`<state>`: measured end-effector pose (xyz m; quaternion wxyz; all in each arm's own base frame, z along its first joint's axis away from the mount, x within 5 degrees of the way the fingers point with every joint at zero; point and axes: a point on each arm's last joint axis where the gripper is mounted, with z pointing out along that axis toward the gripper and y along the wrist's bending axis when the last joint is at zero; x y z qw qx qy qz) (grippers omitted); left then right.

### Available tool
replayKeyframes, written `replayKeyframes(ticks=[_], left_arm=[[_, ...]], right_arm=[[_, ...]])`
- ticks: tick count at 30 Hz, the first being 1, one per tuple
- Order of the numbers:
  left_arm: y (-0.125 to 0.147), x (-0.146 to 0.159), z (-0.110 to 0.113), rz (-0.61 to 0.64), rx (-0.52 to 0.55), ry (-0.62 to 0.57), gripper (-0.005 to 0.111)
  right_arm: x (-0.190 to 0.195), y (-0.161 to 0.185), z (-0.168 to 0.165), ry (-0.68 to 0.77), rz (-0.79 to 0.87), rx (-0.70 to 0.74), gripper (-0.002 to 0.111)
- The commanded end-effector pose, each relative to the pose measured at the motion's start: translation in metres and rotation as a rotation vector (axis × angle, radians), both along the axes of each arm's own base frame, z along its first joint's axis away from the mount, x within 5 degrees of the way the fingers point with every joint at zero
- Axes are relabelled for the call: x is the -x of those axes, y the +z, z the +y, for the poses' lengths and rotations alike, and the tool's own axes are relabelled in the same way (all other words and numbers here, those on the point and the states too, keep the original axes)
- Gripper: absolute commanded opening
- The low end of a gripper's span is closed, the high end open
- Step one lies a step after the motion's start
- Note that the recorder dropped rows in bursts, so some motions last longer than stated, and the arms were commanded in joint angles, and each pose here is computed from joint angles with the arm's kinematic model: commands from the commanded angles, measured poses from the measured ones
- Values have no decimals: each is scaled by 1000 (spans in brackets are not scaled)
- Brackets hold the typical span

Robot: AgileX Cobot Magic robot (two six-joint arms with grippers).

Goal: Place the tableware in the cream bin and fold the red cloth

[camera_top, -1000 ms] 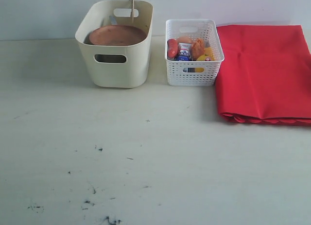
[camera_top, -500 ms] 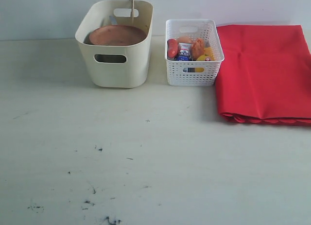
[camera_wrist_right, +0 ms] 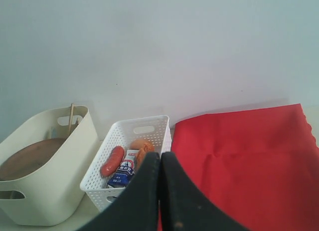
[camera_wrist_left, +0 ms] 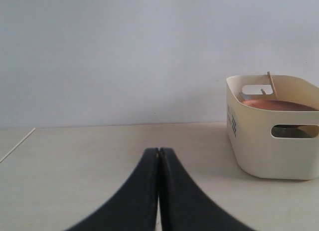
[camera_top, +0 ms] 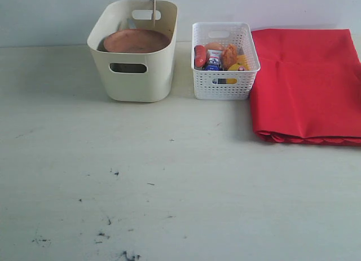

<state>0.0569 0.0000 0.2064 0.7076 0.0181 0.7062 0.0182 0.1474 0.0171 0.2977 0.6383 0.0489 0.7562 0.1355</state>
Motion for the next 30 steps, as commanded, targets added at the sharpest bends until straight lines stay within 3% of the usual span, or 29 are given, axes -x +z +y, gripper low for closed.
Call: replayKeyframes(ticks=[1,7,10,13,18,23,30], left_arm=[[-1,0,0,3,9,0,3],[-1,0,0,3,9,0,3],[-1,0,0,3,9,0,3],[-1,0,0,3,9,0,3],[-1,0,0,3,9,0,3],[-1,0,0,3,9,0,3],[-1,0,0,3,9,0,3]], right_arm=[[2,-1,0,4,-4,3,0],[2,-1,0,3,-3,-4,0],[2,-3,4,35,3,-77,0],[7,-18,9,105,27,-12,0],[28,-58,3,41,61,-53,0],[56,-92,-12,-92,120,-25,0],[79,-94,-7,-1,35,126,0]])
